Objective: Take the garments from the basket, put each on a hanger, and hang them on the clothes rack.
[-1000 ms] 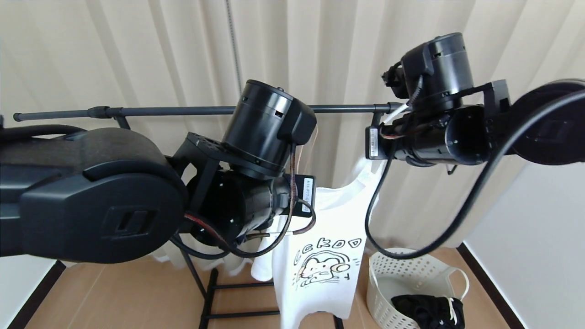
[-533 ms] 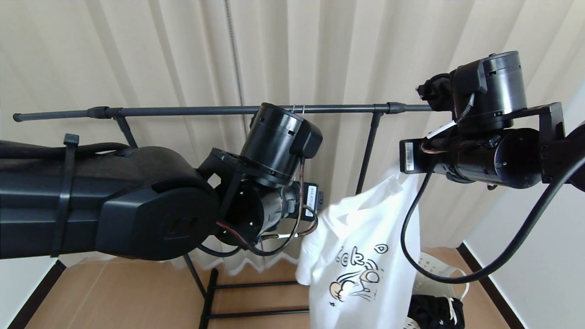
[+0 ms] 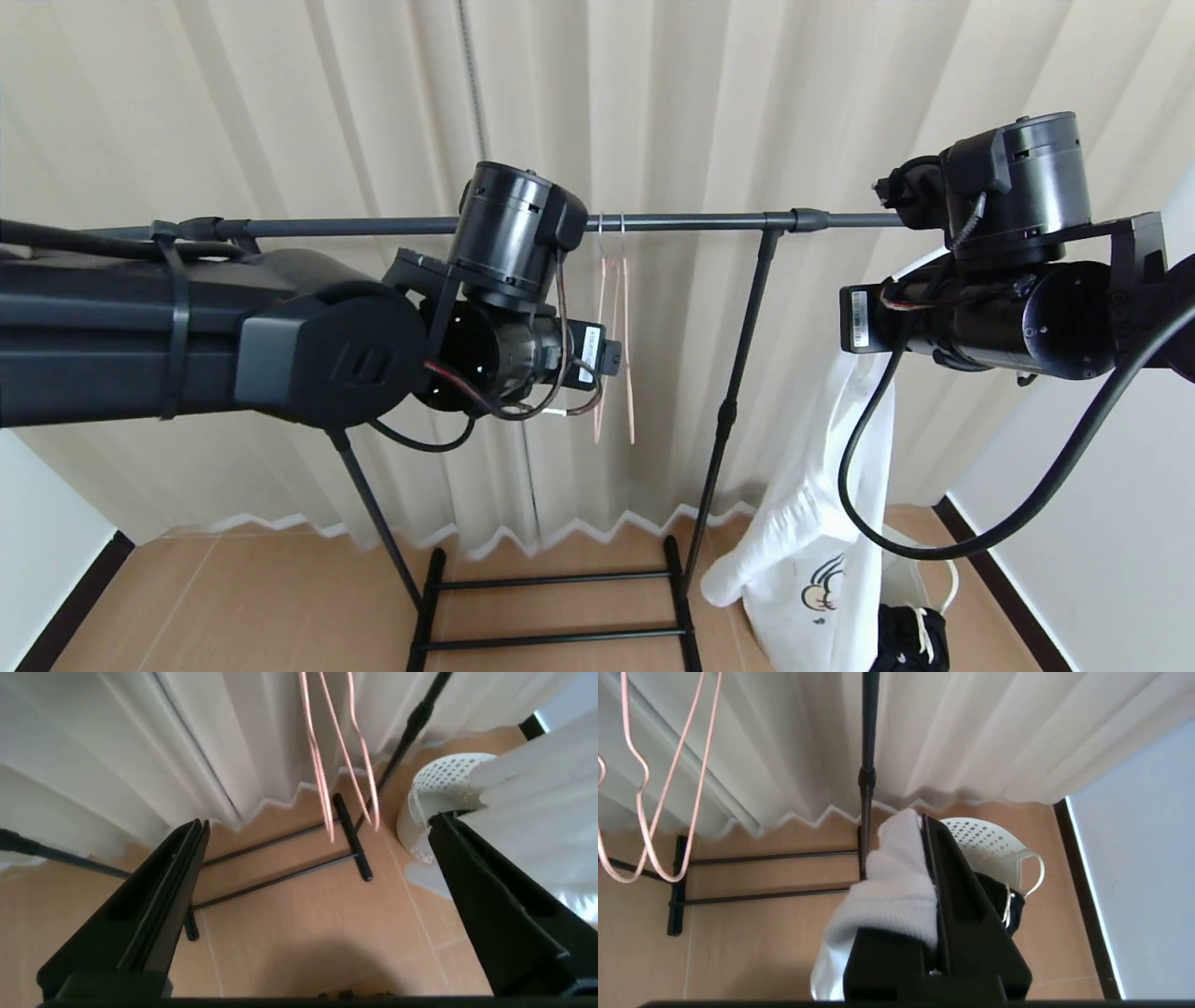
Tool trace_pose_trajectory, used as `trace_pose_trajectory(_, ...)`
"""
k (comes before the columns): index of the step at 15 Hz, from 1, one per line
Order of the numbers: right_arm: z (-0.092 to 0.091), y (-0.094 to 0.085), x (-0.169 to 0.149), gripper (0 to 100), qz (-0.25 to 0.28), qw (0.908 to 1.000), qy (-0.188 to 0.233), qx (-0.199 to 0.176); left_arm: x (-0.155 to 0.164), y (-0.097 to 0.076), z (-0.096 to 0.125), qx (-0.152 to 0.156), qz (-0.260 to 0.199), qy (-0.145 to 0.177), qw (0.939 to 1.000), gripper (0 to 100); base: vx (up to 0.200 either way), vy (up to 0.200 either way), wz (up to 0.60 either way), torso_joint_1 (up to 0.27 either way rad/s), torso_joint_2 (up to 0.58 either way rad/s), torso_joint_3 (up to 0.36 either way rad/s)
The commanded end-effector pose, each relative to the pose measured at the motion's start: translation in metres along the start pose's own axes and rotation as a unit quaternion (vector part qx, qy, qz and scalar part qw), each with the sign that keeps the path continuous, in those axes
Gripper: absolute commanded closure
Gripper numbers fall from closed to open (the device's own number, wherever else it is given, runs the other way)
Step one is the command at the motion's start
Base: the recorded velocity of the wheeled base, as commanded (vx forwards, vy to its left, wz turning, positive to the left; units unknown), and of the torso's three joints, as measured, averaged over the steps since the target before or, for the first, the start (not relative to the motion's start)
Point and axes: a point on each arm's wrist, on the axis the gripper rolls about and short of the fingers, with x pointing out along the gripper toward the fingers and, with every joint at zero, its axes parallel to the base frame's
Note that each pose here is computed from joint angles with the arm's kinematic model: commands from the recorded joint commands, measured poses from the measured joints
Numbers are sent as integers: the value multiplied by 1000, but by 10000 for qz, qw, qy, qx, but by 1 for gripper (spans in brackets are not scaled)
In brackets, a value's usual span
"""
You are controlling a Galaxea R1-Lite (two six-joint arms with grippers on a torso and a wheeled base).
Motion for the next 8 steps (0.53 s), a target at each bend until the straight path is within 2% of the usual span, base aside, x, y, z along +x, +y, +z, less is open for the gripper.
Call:
trace_pose_trajectory(1,0,0,-1,100,7,10000,-5,2,43,3,4,59,152,49,9999,0,0,0,0,0,0,0)
trace_pose_trajectory(2,0,0,-1,100,7,10000,-5,2,43,3,4,59,152,49,9999,0,0,0,0,0,0,0)
trace_pose_trajectory(3,0,-1,-2,100,14,10000,-6,6,73,5,5,211,284,53,9994,0,0,0,0,0,0,0)
trace_pose_trajectory(8,0,-1,-5,100,34,10000,-32,8,129,5,7,92,492,-106,9987,0,0,0,0,0,0,0)
